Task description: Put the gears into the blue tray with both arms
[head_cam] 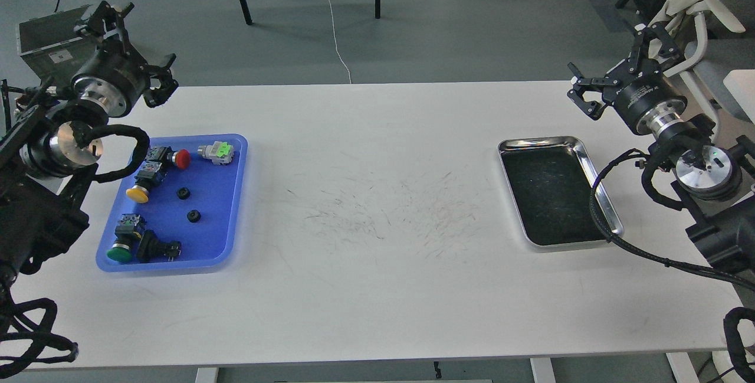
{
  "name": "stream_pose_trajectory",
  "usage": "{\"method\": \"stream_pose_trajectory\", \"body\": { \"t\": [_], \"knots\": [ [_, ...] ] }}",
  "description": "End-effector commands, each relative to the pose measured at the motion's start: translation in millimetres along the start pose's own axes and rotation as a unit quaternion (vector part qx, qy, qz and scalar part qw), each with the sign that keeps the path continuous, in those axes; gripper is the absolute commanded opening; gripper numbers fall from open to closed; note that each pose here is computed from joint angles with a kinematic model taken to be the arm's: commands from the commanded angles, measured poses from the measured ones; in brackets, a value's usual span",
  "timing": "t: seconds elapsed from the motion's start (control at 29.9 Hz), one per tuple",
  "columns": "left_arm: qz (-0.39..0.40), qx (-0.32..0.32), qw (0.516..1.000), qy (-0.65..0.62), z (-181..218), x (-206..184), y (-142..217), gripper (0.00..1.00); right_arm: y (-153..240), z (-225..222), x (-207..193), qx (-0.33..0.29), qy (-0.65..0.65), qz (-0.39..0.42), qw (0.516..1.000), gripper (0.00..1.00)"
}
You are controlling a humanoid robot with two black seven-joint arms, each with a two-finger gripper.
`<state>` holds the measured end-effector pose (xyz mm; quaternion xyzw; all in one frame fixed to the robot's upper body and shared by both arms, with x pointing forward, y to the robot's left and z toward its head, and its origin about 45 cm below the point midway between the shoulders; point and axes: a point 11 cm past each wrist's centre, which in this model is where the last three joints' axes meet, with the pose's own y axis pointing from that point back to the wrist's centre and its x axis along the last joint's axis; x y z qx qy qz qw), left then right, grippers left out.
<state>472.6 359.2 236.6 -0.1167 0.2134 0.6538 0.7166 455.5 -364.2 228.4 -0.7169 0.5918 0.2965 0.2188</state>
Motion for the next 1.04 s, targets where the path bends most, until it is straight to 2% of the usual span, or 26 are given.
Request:
{"method": "stream_pose_trajectory", "body": {
  "t": [0.0, 0.23, 0.47, 1.0],
  "knots": [
    [-0.015, 0.022, 0.999, 0.031, -36, -14, -4, 0.98, 4, 7, 5, 0.002, -0.028, 0.005, 1.0, 1.0],
    [-0.011, 0.017, 0.995, 0.098, -46, -19, -8, 0.98, 4, 19, -6, -0.005, -0.037, -0.011, 0.999, 1.0],
    [0.038, -0.003, 0.99, 0.136, -43, 9, -8, 0.98, 3, 32, -16, -0.012, -0.049, -0.025, 0.998, 1.0],
    [0.014, -0.012, 0.989, 0.146, -47, 7, -5, 0.98, 7, 38, -23, -0.016, -0.057, -0.028, 0.998, 1.0]
  ]
}}
